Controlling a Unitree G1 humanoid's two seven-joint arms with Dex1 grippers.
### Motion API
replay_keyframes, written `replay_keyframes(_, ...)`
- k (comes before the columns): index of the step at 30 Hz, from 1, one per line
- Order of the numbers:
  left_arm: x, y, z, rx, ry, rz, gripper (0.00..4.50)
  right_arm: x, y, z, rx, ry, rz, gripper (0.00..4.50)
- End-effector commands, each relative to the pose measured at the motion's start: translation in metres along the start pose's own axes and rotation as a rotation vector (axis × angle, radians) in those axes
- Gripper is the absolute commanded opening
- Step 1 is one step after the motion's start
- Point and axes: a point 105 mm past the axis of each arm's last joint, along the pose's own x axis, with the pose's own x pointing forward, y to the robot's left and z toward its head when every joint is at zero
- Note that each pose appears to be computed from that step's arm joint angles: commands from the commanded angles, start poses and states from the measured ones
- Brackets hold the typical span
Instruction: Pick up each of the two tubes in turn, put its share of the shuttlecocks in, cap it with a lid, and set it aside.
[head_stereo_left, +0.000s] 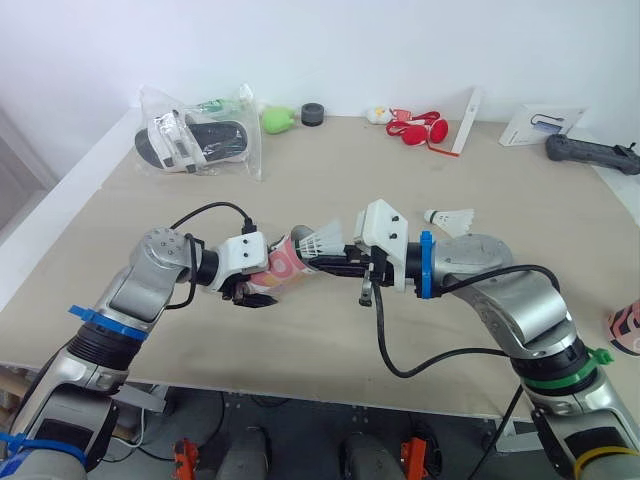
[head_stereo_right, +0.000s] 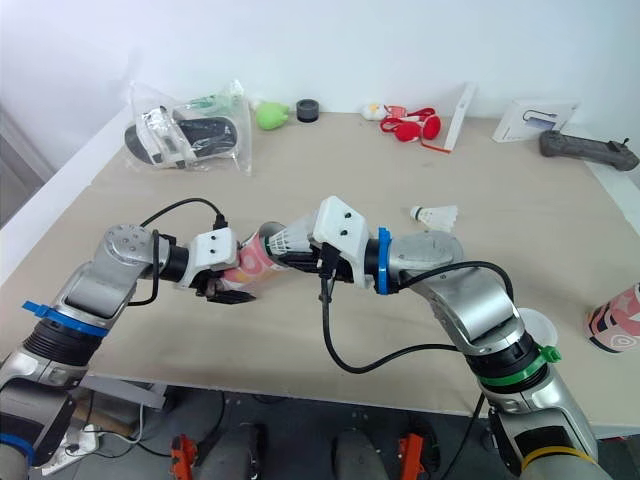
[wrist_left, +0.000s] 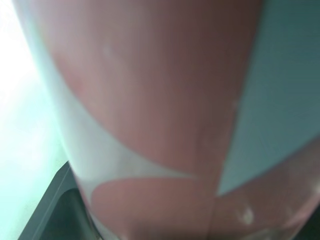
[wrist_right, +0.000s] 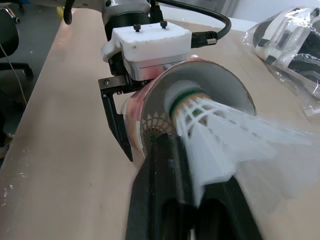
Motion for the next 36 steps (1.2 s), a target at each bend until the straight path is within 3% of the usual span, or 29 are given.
replay_keyframes(1,0.016,-0.017,-0.005,-0.038,-0.002,-0.078,3.16,0.0,0.005,0.014,-0.022,-0.047,0.036,1.83)
replay_keyframes(3,0.016,-0.017,-0.005,-0.038,-0.001,-0.077,3.16,-0.004,0.002,0.018,-0.016,-0.06,0.023,2.71)
replay_keyframes(4,0.016,-0.017,-0.005,-0.038,-0.001,-0.077,3.16,-0.007,0.0,0.02,-0.012,-0.068,0.016,2.89)
replay_keyframes(6,0.016,-0.017,-0.004,-0.037,-0.002,-0.078,3.16,-0.016,-0.003,0.025,0.003,-0.087,-0.002,4.09)
replay_keyframes(7,0.016,-0.017,-0.004,-0.036,-0.002,-0.078,3.16,-0.022,-0.007,0.028,0.018,-0.104,-0.024,4.38)
replay_keyframes(12,0.016,-0.016,-0.005,-0.037,-0.002,-0.077,3.16,-0.08,-0.055,0.002,0.143,-0.089,-0.337,4.38)
replay_keyframes(18,0.016,-0.016,-0.007,-0.042,0.0,-0.079,3.16,-0.158,-0.101,-0.071,0.247,0.112,-0.809,4.38)
replay_keyframes(21,0.016,-0.016,-0.007,-0.041,0.002,-0.082,3.16,-0.175,-0.11,-0.098,0.288,0.19,-0.933,4.38)
replay_keyframes(25,0.017,-0.014,-0.006,-0.039,0.002,-0.08,3.16,-0.177,-0.115,-0.122,0.322,0.252,-1.01,4.38)
replay_keyframes(36,0.016,-0.014,-0.006,-0.033,0.007,-0.076,3.16,-0.119,-0.136,-0.151,0.331,0.275,-0.951,4.38)
